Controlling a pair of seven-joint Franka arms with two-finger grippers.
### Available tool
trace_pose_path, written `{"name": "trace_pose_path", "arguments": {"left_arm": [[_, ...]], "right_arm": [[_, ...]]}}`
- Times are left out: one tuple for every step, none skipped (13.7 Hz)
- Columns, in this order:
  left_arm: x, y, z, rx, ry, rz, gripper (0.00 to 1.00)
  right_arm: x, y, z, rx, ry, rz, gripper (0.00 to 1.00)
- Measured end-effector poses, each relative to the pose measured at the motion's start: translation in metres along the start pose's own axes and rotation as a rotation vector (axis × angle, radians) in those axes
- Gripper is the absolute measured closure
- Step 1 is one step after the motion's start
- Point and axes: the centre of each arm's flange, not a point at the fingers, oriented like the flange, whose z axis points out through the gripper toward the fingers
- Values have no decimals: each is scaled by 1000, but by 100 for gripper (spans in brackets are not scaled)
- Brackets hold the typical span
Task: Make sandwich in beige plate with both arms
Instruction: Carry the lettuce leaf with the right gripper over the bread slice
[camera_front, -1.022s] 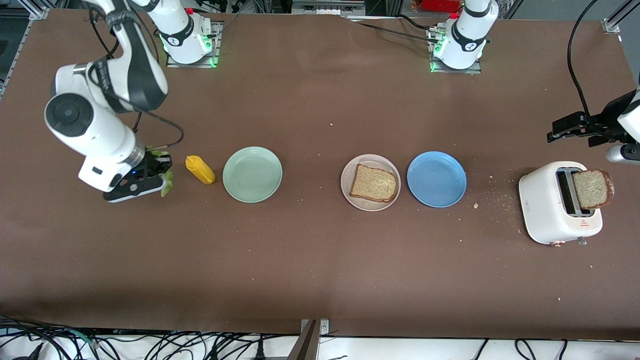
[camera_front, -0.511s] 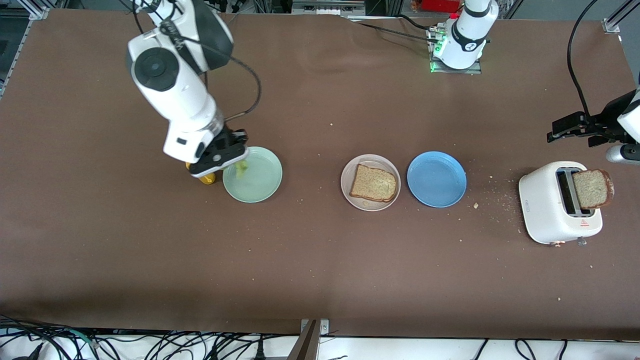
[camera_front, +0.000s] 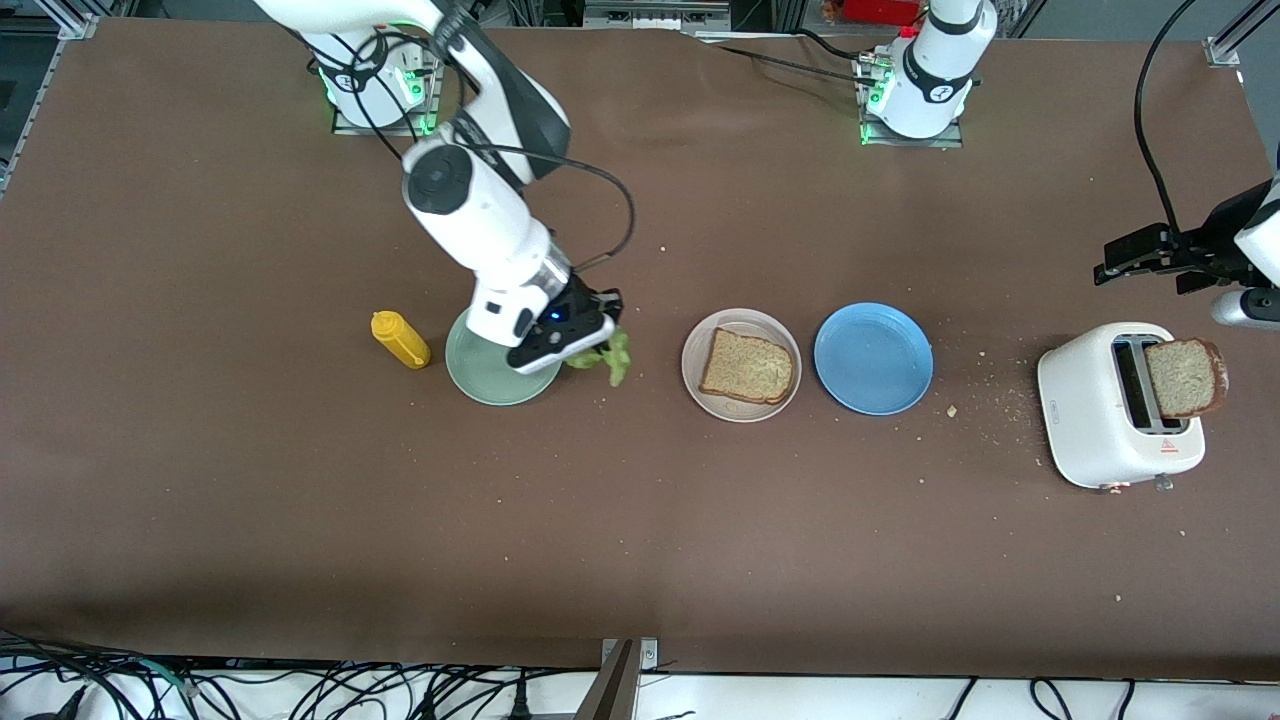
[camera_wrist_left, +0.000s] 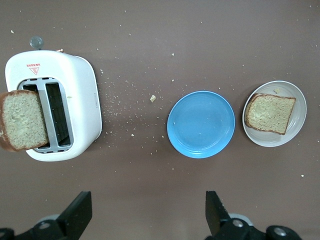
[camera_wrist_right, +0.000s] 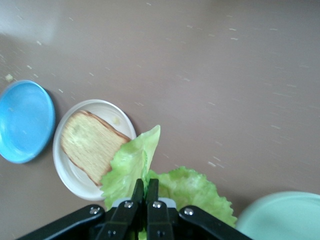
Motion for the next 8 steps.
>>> {"name": "trace_pose_path", "arguments": {"left_arm": [[0, 0, 0, 0, 0, 0, 0], [0, 0, 0, 0, 0, 0, 0], [0, 0, 0, 0, 0, 0, 0], [0, 0, 0, 0, 0, 0, 0], [0, 0, 0, 0, 0, 0, 0], [0, 0, 0, 0, 0, 0, 0], [0, 0, 0, 0, 0, -1, 0], [0, 0, 0, 0, 0, -1, 0]], "right_arm": [[-1, -15, 18, 27, 28, 8, 96], [-2, -27, 35, 54, 54, 13, 96], [-3, -37, 50, 76, 79, 15, 96], [-6, -44, 65, 96, 103, 17, 96], [-8, -49, 77, 114, 128, 20, 96], [-12, -55, 91, 132, 151, 24, 96], [-16, -60, 104, 148, 170, 28, 96], [-22, -65, 118, 162, 184, 31, 96]]}}
